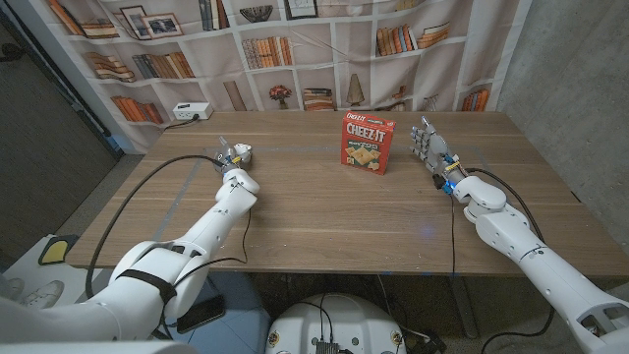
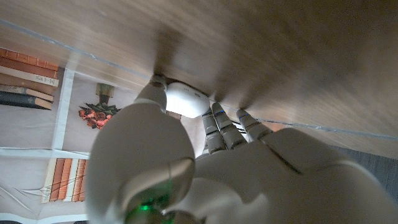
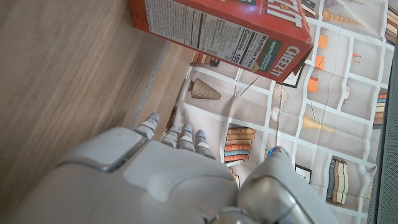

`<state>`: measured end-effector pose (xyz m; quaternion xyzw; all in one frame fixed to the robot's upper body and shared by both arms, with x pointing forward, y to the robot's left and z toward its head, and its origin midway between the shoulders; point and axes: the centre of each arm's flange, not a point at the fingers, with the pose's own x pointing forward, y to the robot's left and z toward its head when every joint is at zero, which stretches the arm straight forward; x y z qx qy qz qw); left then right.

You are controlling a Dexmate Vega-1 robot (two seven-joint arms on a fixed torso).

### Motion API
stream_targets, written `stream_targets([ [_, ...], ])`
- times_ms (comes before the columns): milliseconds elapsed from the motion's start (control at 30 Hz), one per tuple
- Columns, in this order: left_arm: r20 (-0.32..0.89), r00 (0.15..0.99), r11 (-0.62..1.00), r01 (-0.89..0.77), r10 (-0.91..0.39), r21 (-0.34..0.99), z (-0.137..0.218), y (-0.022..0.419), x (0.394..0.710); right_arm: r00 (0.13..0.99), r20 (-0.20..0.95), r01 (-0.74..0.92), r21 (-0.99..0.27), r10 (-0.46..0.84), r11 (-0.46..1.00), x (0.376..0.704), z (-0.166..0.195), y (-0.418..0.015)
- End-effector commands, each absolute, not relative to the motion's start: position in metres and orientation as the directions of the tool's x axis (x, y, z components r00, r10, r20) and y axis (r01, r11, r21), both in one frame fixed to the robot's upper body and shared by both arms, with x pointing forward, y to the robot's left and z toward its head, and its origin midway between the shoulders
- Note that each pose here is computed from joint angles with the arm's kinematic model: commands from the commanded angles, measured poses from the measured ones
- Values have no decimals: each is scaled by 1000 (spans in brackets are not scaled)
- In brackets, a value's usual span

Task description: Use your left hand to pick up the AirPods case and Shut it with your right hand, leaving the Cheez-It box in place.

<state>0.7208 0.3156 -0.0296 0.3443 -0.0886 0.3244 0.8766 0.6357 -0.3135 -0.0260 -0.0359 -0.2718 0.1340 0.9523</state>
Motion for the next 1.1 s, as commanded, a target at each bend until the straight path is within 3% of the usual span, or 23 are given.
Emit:
stream_targets([
  [33,450,713,546,-701,538,458,-25,313,711,818,506,-240,-132,273,962,634,-29,-313],
  [100,418,753,612,-658,509,440,-22,316,712,817,506,-235,-143,276,961,634,-29,-313],
  [1100,517,702,629,-695,490,348,-6,298,701,817,509,-241,-126,271,962,633,-32,-313],
])
